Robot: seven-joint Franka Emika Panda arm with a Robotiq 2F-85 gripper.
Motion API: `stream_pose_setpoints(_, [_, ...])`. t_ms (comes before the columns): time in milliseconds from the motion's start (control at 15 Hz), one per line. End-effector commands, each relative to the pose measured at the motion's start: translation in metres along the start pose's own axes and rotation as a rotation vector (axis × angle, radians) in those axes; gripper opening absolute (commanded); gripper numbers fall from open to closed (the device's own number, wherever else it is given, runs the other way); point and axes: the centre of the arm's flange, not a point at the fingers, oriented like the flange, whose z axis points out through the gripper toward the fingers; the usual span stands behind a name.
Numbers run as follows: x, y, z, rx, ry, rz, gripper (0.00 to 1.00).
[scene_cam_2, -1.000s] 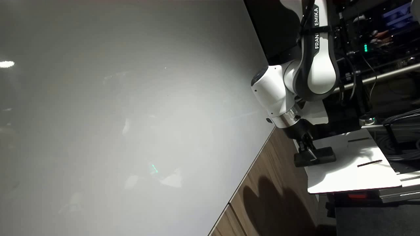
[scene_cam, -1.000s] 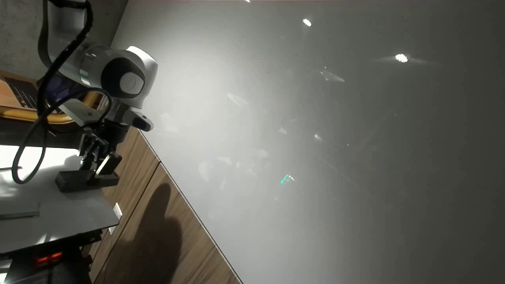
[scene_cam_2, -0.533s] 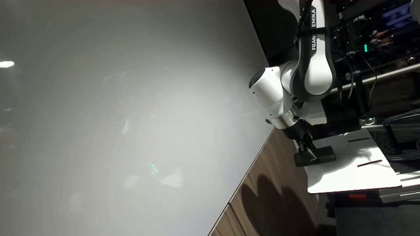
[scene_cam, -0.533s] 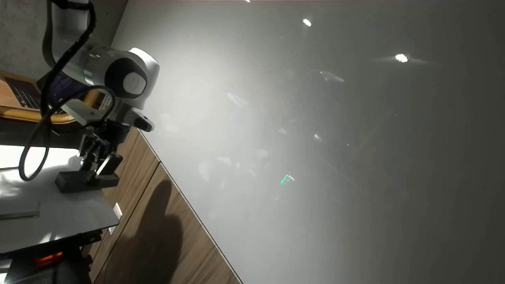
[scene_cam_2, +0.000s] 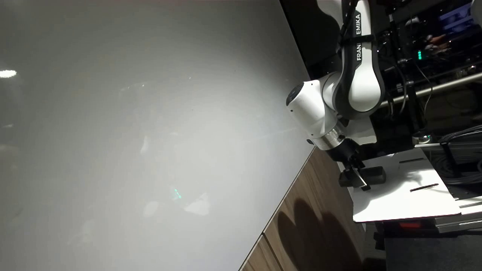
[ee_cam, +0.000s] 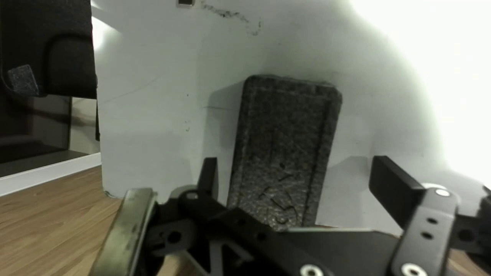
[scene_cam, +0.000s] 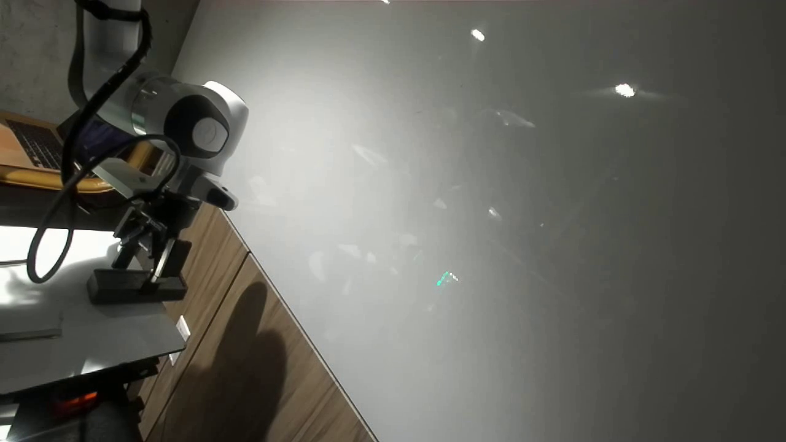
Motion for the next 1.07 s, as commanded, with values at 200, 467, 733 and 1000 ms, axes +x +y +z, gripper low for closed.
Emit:
stream_pose_setpoints(200, [0.003,-0.003,-0.014,-0.006,0.008,-0.025,1.0])
stream_pose_setpoints(467, [-0.014,0.007,-0.063,-0.057,0.074,-0.055,1.0])
stream_pose_setpoints(733, [-0.041,0.013,-0.122,0.005,0.173,-0.106,1.0])
stream_pose_setpoints(1000, [-0.063,0.018,-0.164,0.111,0.303,-0.115,1.0])
